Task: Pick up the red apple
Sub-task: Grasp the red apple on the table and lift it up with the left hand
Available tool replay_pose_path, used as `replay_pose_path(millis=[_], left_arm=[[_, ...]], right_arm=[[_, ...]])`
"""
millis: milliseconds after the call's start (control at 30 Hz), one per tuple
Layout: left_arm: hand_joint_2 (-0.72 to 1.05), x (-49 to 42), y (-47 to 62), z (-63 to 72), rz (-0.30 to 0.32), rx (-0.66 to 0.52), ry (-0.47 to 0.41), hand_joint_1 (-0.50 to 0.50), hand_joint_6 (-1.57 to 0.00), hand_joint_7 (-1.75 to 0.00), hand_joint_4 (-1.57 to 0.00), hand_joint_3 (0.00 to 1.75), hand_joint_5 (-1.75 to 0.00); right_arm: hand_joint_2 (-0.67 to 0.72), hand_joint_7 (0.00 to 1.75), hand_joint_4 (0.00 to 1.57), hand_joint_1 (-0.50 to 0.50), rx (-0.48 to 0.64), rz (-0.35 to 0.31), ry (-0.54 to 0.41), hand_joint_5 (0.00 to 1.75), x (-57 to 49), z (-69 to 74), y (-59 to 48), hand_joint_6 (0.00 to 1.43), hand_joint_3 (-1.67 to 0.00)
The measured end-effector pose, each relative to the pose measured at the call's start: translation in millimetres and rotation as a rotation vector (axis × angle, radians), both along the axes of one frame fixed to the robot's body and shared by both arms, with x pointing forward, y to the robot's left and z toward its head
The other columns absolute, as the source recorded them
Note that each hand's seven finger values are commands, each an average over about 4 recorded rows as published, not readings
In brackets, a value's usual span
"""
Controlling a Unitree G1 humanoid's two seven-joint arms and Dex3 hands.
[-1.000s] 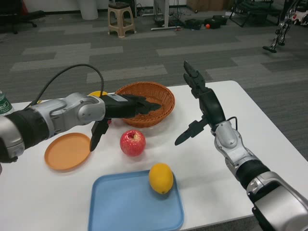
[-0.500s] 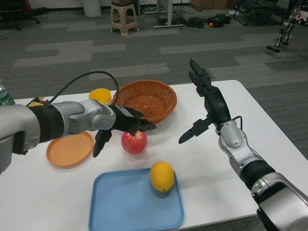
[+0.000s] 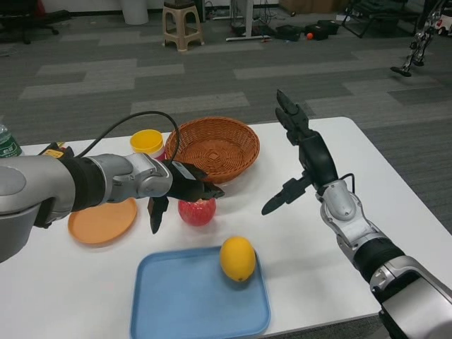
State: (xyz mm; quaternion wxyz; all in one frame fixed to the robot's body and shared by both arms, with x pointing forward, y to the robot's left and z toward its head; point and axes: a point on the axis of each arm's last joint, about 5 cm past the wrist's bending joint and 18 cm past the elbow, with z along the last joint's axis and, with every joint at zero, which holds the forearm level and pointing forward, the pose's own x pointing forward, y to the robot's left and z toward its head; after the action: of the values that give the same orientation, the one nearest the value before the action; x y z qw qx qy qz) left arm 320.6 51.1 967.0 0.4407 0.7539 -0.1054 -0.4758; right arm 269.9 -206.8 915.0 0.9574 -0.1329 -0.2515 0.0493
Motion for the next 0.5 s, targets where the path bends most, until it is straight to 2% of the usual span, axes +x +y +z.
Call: replay_pose_path(millis=[133, 367, 500], left_arm=[[0.34, 0.7, -2.0, -2.5, 0.005, 0.008, -0.002, -0.5, 0.0, 0.0, 0.0, 0.02, 0.0], [0.32, 2.9, 1.4, -4.4, 0.025, 0.012, -0.012, -0.5, 0.0, 0.0, 0.0, 0.02, 0.0], [0.25, 2.7, 0.2, -5.8, 0.023, 0.016, -0.015, -0.5, 0.0, 0.0, 0.0, 0.04, 0.0]], right_arm=[[0.22, 0.07, 0.0, -0.5, -0.002, 0.001, 0.004, 0.0, -0.1, -0.7, 0.1, 0.0, -0.08], [0.22, 0.07, 0.0, -0.5, -0.005, 0.005, 0.007, 0.0, -0.3, -1.4, 0.9, 0.0, -0.08], [0.23, 0.07, 0.0, -0.5, -0.01, 0.007, 0.017, 0.0, -0.7, -3.2, 1.2, 0.0, -0.08]])
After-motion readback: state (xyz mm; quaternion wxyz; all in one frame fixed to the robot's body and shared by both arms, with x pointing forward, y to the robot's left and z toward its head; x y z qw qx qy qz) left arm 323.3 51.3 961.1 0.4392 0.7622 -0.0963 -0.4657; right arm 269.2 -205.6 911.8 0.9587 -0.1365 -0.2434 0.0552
